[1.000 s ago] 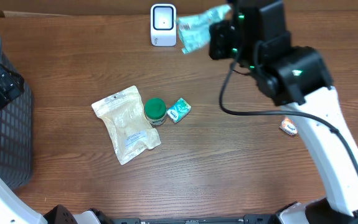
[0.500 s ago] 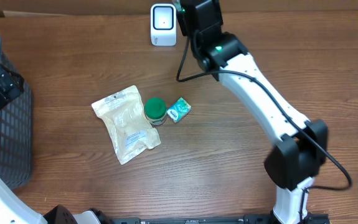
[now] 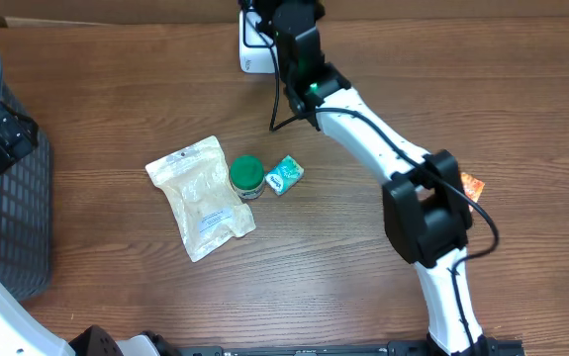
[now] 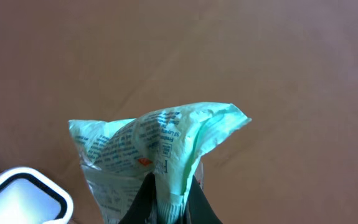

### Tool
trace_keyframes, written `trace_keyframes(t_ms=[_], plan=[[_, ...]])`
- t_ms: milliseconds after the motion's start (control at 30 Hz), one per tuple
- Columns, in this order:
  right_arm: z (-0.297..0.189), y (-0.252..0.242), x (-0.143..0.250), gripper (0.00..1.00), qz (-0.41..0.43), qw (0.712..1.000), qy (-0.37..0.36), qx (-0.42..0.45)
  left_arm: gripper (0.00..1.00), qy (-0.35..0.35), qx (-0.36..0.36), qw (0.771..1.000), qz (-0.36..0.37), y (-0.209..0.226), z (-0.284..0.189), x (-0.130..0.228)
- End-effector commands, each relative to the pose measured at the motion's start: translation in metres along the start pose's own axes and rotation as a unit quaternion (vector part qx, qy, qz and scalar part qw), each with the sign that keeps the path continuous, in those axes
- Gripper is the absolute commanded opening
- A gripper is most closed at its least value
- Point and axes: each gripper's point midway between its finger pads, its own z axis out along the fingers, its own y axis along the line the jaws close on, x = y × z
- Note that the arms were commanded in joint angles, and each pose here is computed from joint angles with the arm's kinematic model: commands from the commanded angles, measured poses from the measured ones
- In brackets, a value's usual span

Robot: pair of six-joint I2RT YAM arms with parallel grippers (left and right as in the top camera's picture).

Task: Scan the item barcode
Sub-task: 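Carry the teal packet up to the scanner face, then move the teal packet right and drop it near the Kleenex pack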

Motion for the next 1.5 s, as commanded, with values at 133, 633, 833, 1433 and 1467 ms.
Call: trace_keyframes(t_ms=[133, 633, 833, 1433, 1467], plan=[[0.020, 0.055, 0.035, 0.04, -0.143, 0.990, -0.016, -0.014, 1.00, -0.004, -0.002, 1.000, -0.005, 0.001, -0.001, -0.003], [0.025, 0.061, 0.035, 0.04, -0.137, 0.989, -0.051, -0.010, 1.00, -0.004, -0.002, 1.000, -0.005, 0.001, -0.001, -0.003], [0.025, 0.059, 0.034, 0.04, -0.135, 0.989, -0.051, -0.004, 0.99, -0.004, -0.002, 1.000, -0.005, 0.001, -0.001, -0.003], [-0.029, -0.044, -0.031, 0.04, -0.010, 0.999, 0.014, -0.045, 1.00, -0.004, -0.002, 1.000, -0.005, 0.001, -0.001, -0.002], [-0.037, -0.051, -0.033, 0.04, 0.013, 0.998, 0.025, -0.051, 1.00, -0.004, -0.002, 1.000, -0.005, 0.001, -0.001, -0.003]])
